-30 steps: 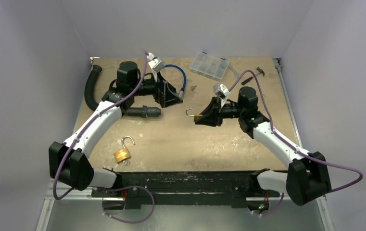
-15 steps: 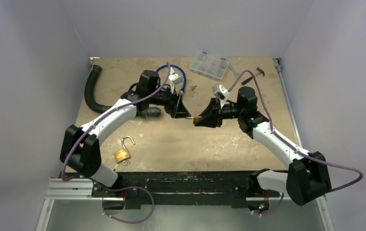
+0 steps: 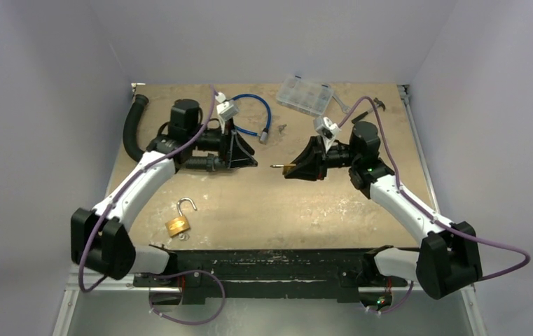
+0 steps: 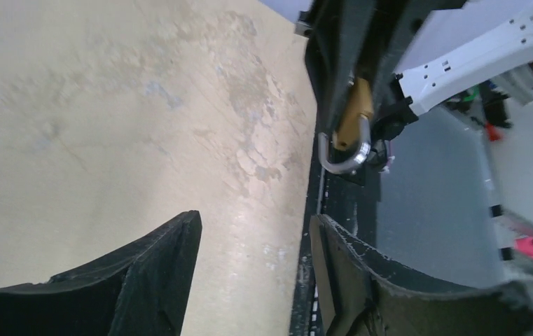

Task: Lock with the key
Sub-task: Lock the lock.

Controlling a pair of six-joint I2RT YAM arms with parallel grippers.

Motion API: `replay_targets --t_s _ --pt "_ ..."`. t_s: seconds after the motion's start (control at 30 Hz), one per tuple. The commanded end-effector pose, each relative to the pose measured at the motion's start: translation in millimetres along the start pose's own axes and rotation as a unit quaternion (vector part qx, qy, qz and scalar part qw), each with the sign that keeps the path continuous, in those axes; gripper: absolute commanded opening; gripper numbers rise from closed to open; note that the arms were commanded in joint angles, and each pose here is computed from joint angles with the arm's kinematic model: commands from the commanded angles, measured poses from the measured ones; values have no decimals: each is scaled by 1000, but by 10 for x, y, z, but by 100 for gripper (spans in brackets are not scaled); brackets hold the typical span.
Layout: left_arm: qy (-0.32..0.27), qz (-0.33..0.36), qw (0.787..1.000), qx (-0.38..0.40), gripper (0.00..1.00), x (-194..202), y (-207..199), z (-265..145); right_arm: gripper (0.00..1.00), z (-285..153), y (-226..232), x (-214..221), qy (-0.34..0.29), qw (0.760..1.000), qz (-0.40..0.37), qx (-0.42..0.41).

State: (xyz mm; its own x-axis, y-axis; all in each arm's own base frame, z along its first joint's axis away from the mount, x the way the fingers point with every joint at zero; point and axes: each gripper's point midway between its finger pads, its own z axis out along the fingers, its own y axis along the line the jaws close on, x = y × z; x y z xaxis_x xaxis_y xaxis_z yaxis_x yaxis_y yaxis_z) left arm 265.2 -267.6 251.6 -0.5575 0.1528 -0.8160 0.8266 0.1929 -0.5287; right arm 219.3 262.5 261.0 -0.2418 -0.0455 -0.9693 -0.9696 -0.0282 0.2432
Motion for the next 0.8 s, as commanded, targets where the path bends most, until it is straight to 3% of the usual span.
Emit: replay_targets --t_s 0.0,0.2,0.33,0.5,0.67,0.77 --pt "-17 168 985 21 57 -81 -345 -242 0 -31 100 -212 -30 999 -3 -27" --pt "-29 180 983 -10 48 -185 -320 -138 0 4 117 -219 -73 994 68 -45" --pt "4 193 981 -1 48 -101 -429 50 0 9 157 -255 -92 989 98 -63" --pt "22 185 982 4 46 -8 -462 208 0 11 144 -248 -96 989 99 -60" --pt "13 175 984 14 33 -52 -493 238 0 0 150 -221 -90 990 93 -54" --pt "13 174 984 26 36 -51 -538 238 0 -1 141 -200 -86 991 91 -49"
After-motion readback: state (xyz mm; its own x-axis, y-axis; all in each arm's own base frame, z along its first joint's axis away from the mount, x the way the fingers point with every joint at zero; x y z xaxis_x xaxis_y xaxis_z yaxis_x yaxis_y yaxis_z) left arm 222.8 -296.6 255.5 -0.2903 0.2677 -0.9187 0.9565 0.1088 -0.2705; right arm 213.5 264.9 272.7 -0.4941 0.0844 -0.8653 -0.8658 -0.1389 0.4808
